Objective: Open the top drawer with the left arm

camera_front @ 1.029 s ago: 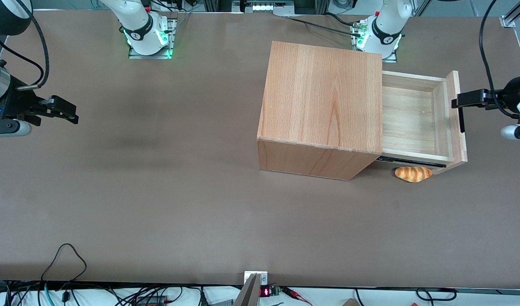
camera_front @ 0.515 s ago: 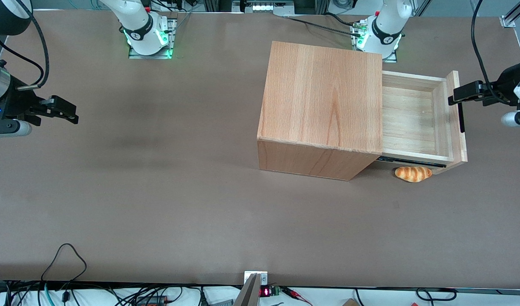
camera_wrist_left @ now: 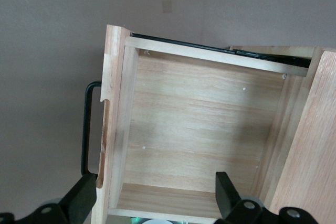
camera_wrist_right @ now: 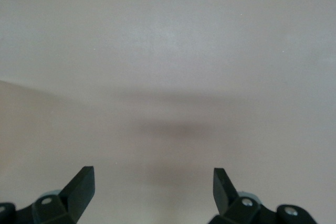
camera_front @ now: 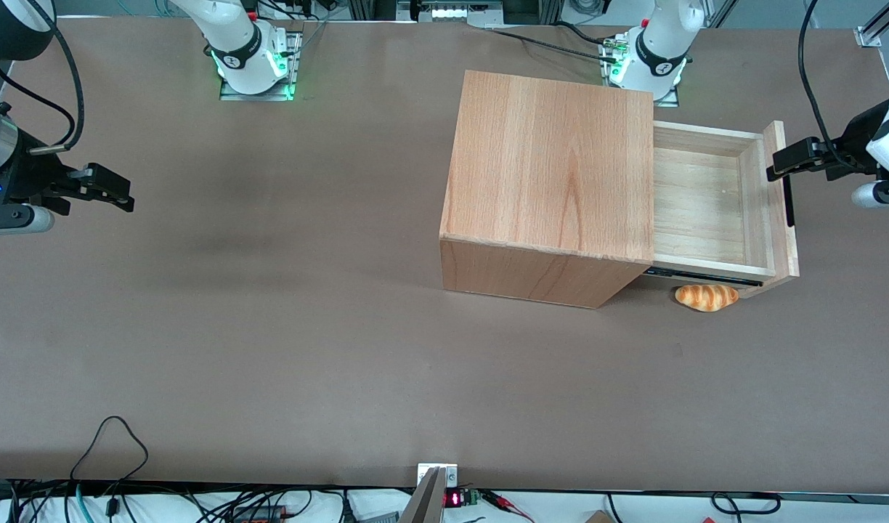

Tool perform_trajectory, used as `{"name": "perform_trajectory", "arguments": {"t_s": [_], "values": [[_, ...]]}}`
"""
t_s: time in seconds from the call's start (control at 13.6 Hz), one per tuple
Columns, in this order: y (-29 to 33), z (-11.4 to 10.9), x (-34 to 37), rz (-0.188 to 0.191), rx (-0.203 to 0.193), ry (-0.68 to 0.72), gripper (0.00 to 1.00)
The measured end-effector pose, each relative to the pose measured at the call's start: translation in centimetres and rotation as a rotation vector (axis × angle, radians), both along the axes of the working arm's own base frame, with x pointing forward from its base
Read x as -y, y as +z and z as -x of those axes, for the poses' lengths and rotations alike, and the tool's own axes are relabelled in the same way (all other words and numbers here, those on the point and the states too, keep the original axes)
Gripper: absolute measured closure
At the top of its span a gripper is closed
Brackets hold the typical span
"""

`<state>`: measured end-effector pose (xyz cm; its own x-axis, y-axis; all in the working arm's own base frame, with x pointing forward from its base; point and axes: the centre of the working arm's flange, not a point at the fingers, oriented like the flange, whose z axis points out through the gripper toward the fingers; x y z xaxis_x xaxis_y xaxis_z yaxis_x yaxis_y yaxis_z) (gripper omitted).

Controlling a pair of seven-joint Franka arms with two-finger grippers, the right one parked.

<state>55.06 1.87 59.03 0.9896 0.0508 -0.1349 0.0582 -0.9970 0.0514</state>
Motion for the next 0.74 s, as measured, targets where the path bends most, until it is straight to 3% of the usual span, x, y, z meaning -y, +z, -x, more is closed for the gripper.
{"name": "perform_trajectory", "arguments": {"t_s": [0.74], "values": [[0.43, 0.00, 0.75, -0.001, 0.021, -0.012, 0.00]]}}
